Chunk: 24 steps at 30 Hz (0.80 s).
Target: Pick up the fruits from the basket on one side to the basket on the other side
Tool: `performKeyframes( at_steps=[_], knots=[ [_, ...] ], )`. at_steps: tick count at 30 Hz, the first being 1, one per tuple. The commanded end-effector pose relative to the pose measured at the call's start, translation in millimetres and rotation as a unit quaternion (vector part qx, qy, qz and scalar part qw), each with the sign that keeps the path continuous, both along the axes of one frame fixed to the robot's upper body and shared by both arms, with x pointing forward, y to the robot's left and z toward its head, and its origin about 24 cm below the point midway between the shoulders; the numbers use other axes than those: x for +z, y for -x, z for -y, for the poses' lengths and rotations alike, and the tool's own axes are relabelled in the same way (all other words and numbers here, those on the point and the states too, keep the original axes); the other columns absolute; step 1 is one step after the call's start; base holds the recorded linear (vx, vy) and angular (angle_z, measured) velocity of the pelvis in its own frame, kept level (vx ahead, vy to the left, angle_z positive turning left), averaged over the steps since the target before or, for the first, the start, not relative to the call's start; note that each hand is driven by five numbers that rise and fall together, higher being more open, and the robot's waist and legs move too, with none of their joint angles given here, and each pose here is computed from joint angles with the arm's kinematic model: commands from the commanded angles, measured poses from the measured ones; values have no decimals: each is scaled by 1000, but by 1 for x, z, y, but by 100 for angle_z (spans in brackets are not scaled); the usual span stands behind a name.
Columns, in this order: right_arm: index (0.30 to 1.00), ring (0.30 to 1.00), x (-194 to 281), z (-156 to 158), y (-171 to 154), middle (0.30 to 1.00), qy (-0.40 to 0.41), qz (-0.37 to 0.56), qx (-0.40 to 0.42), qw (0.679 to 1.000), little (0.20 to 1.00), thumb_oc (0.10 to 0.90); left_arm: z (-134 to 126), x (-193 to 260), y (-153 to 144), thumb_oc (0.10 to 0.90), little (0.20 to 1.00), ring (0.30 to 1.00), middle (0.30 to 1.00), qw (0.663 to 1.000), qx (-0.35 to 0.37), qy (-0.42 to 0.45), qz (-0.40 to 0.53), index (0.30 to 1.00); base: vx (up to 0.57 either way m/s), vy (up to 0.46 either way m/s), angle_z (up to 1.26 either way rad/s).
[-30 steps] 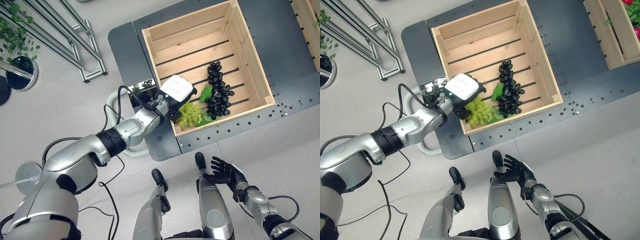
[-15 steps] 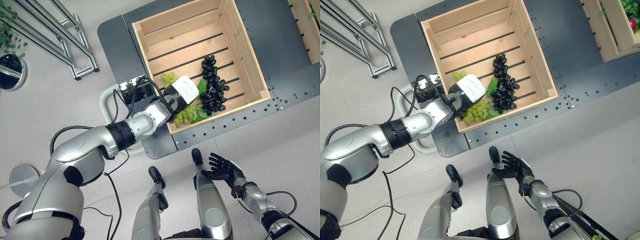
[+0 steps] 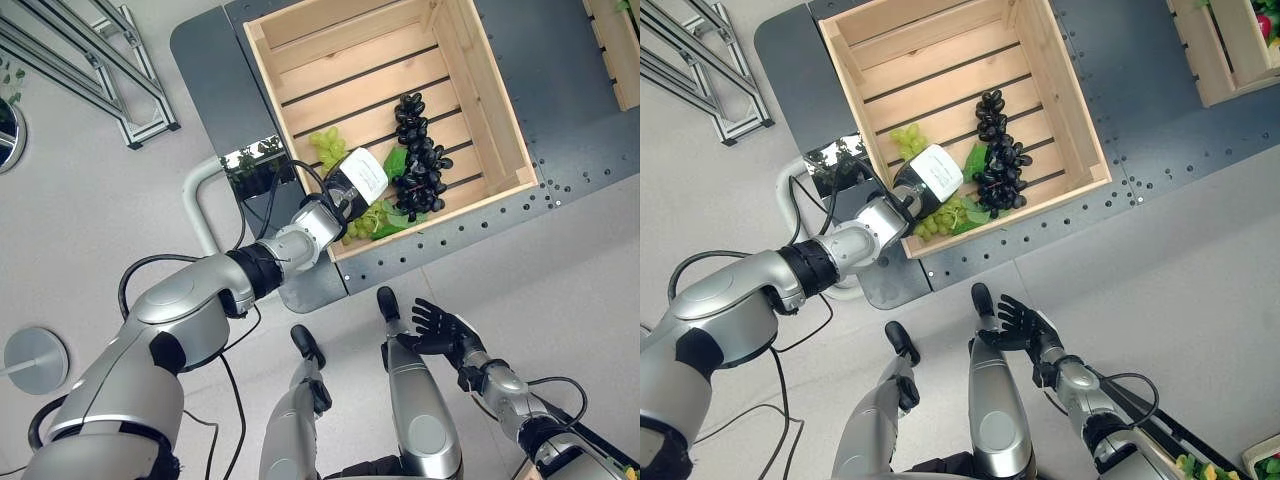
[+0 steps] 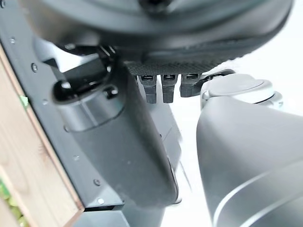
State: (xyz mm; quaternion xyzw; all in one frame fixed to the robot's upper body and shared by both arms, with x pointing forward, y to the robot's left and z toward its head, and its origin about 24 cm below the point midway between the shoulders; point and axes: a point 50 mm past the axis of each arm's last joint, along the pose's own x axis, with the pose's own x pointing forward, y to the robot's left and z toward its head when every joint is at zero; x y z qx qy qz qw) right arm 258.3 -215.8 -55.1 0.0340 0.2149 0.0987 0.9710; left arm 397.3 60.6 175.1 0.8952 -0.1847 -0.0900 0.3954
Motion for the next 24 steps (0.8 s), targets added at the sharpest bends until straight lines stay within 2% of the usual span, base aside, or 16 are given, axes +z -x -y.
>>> performKeyframes(
  at_steps=[1, 13, 24],
  knots=[
    [900, 900, 13, -4, -6, 900, -28, 53, -15, 998, 900, 800, -35, 46, -16, 400, 300, 300, 300, 990, 35, 50, 125, 300, 0, 0, 0],
    [900, 900, 14, -10, -5, 900, -40, 67, -30, 997, 900, 800, -64, 48, -17, 400, 300, 300, 300, 977, -16, 89, 193, 300, 1, 1, 0],
    [900, 900, 28, 6, 1, 900, -52, 121, -89, 987, 900, 800, -61, 81, 6, 400, 300, 300, 300, 942, -150, 117, 275, 300, -1, -14, 1]
  ],
)
